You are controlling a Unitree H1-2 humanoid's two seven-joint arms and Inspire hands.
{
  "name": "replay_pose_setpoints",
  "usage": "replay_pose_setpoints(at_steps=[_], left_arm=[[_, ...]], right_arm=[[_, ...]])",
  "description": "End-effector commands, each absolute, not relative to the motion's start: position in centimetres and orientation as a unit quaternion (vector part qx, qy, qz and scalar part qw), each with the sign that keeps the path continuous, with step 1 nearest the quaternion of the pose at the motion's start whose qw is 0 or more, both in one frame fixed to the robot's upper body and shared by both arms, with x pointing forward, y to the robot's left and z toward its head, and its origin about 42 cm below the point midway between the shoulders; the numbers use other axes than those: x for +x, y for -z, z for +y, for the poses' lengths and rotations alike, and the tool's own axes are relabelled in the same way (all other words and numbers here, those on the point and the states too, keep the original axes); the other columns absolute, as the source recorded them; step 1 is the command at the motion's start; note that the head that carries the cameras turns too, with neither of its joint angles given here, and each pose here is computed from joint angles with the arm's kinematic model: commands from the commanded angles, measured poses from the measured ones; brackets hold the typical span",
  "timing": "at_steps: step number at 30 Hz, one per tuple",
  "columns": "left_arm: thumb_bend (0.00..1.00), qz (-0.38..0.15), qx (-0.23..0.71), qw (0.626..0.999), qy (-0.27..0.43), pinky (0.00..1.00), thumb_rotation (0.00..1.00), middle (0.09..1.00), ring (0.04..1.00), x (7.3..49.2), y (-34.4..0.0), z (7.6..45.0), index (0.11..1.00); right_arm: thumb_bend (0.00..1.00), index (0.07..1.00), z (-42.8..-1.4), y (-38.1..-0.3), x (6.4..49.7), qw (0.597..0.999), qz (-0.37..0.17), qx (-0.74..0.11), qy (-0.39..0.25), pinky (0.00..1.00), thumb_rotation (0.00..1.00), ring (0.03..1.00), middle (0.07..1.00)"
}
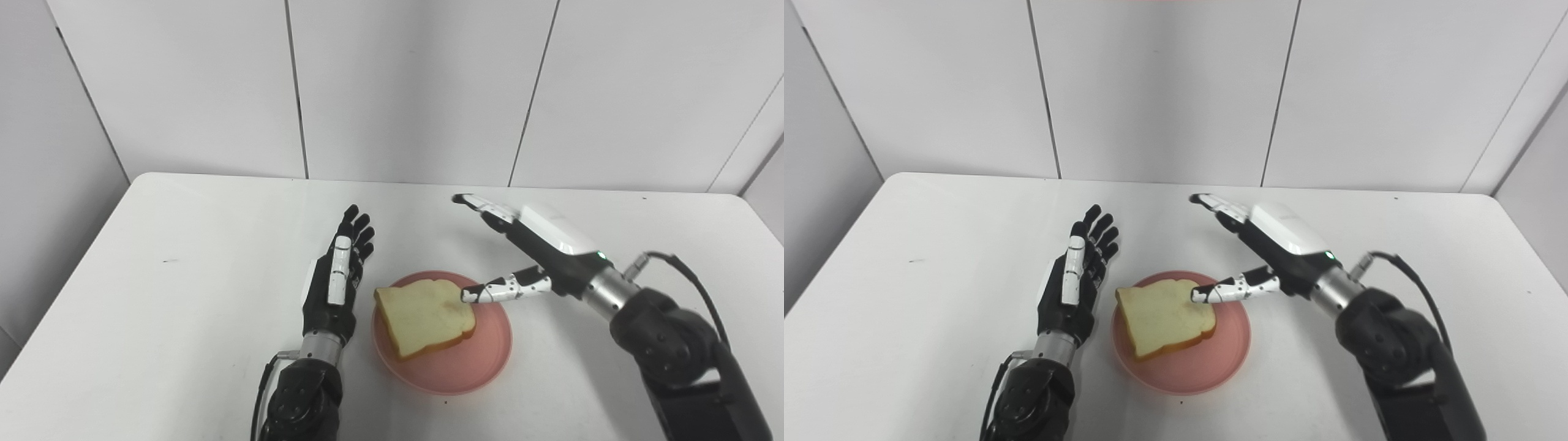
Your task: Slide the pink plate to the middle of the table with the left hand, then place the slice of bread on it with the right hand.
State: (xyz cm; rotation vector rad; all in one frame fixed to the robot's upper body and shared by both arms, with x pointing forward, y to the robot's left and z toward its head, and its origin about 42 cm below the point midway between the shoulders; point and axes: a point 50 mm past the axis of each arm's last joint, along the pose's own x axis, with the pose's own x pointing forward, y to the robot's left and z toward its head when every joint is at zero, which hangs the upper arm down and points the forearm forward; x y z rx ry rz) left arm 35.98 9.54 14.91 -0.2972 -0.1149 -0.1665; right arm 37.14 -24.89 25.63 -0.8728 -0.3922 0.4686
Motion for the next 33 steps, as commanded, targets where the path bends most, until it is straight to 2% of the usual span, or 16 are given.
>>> replay_pose_setpoints(at_steps=[1,4,6,11,14,24,33], left_arm=[[0.67,-0.087,-0.149,0.980,0.096,0.96,0.95,0.955,0.948,36.0,-16.4,9.3,0.938],[0.67,-0.089,-0.148,0.980,0.099,0.98,0.95,0.963,0.961,35.7,-16.3,9.4,0.942],[0.67,-0.089,-0.146,0.980,0.101,0.98,0.95,0.964,0.963,35.5,-16.3,9.5,0.942],[0.67,-0.088,-0.144,0.981,0.100,0.99,0.95,0.972,0.973,35.2,-16.2,10.0,0.947],[0.66,-0.090,-0.140,0.981,0.099,0.99,0.95,0.978,0.978,35.1,-16.1,10.5,0.958],[0.64,-0.091,-0.133,0.981,0.105,1.00,0.98,0.997,0.998,35.1,-15.9,11.6,0.978],[0.64,-0.084,-0.119,0.983,0.107,1.00,1.00,1.000,1.000,35.0,-15.5,12.2,0.982]], right_arm=[[0.73,0.998,-24.8,-26.8,37.1,0.882,-0.212,-0.372,-0.198,0.78,0.79,0.951,0.997],[0.69,1.000,-24.7,-25.6,36.4,0.901,-0.212,-0.334,-0.176,0.89,0.92,0.992,1.000],[0.69,1.000,-24.5,-24.8,35.9,0.916,-0.207,-0.304,-0.162,0.92,0.94,0.997,1.000],[0.67,1.000,-23.1,-22.3,35.9,0.963,-0.188,-0.138,-0.135,0.99,0.92,1.000,1.000],[0.69,1.000,-22.5,-21.0,35.9,0.975,-0.170,-0.079,-0.119,1.00,0.92,1.000,1.000],[0.71,1.000,-21.8,-18.9,35.6,0.985,-0.163,-0.001,-0.060,1.00,0.95,1.000,1.000],[0.66,1.000,-21.9,-18.0,35.3,0.987,-0.157,0.026,-0.035,1.00,0.96,1.000,1.000]])
